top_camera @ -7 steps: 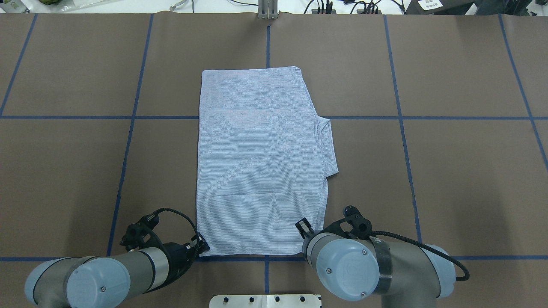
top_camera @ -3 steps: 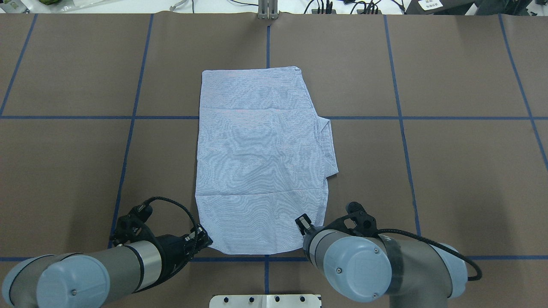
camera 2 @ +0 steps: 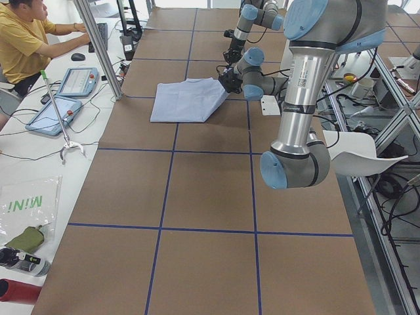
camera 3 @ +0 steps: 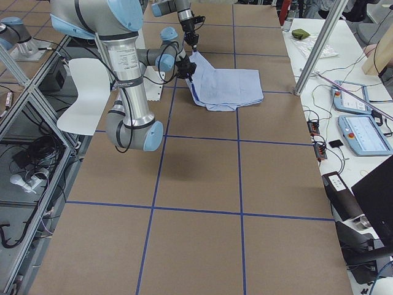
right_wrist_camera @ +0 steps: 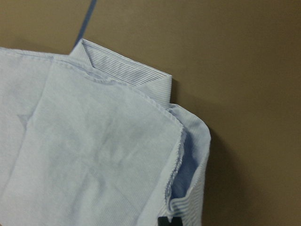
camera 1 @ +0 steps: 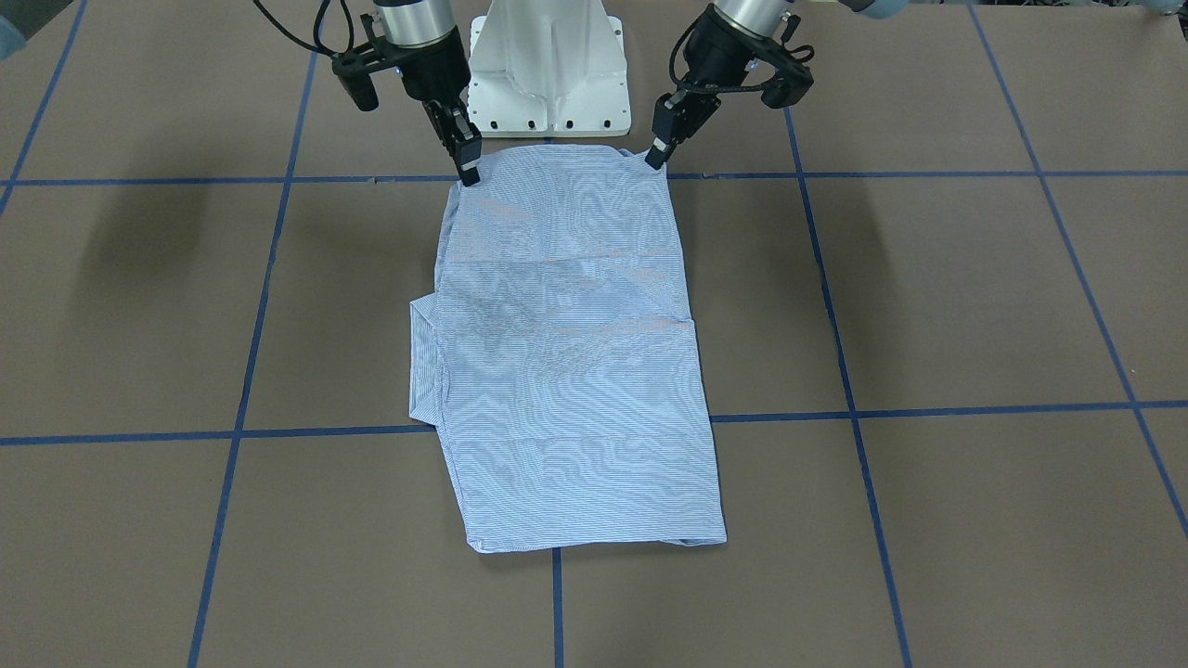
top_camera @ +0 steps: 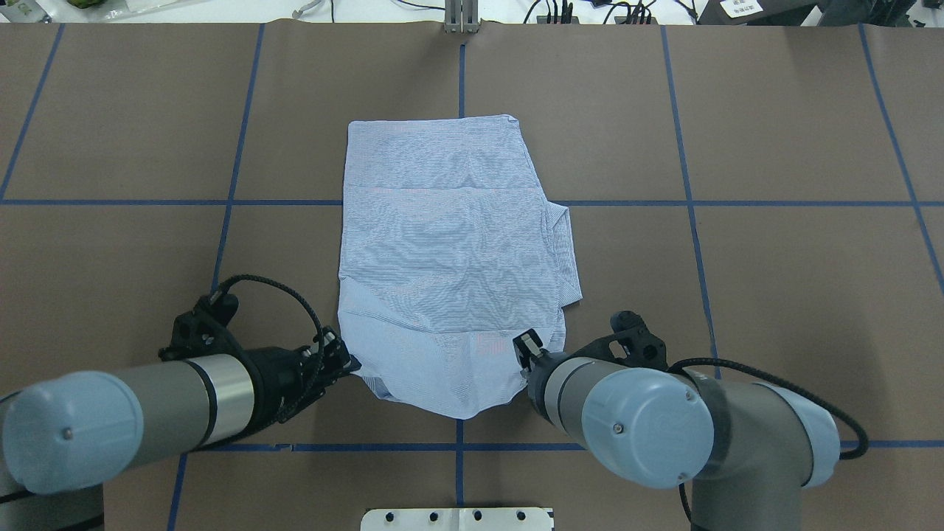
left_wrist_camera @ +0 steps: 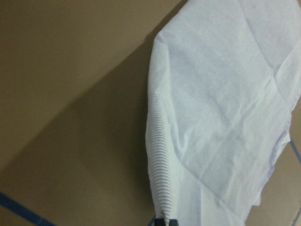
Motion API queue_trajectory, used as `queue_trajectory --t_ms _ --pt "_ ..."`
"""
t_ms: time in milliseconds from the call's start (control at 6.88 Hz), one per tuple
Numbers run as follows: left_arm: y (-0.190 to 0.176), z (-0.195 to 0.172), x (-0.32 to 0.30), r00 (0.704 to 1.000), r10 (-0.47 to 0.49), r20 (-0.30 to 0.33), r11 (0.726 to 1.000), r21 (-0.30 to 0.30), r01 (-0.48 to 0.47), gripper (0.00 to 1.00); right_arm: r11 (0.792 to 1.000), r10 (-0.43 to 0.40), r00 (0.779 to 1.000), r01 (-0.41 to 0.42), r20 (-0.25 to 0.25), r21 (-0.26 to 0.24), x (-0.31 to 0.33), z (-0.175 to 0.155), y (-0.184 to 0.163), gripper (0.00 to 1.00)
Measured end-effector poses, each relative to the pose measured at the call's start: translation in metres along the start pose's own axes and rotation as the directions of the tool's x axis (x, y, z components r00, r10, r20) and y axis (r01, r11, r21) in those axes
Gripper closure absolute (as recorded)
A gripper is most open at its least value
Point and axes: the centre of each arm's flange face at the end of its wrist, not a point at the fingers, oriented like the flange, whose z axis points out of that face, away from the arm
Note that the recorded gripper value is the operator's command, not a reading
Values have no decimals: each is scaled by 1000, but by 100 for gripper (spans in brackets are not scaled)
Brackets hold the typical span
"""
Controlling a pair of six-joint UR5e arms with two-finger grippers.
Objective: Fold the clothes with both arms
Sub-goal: 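Lift the near edge with both grippers and fold it toward the far edge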
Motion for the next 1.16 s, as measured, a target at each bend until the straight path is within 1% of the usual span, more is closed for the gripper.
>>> queue_trajectory --t_ms 145,291,436,582,727,872,1163 --pt "-21 0 25 1000 11 -5 999 31 -11 100 1000 29 999 -29 13 -1 -33 -6 -24 100" --pt "-42 8 47 1000 23 -4 998 59 -22 100 999 41 999 -41 22 9 -64 -5 -41 100" --pt "-65 18 65 999 38 1 995 90 -38 100 999 41 999 -41 19 28 -92 5 -53 100" --pt "-86 25 76 999 51 6 991 121 -51 100 999 40 999 -40 12 33 -120 22 -67 100" --pt "-103 35 85 998 59 15 987 148 -60 100 999 39 999 -40 14 28 -144 42 -81 100" --pt "-117 52 97 998 63 23 983 172 -66 100 999 36 999 -36 12 32 -166 65 -91 100" --pt "-153 87 112 996 88 24 974 209 -91 100 998 18 1000 -17 -14 54 -208 99 -103 100"
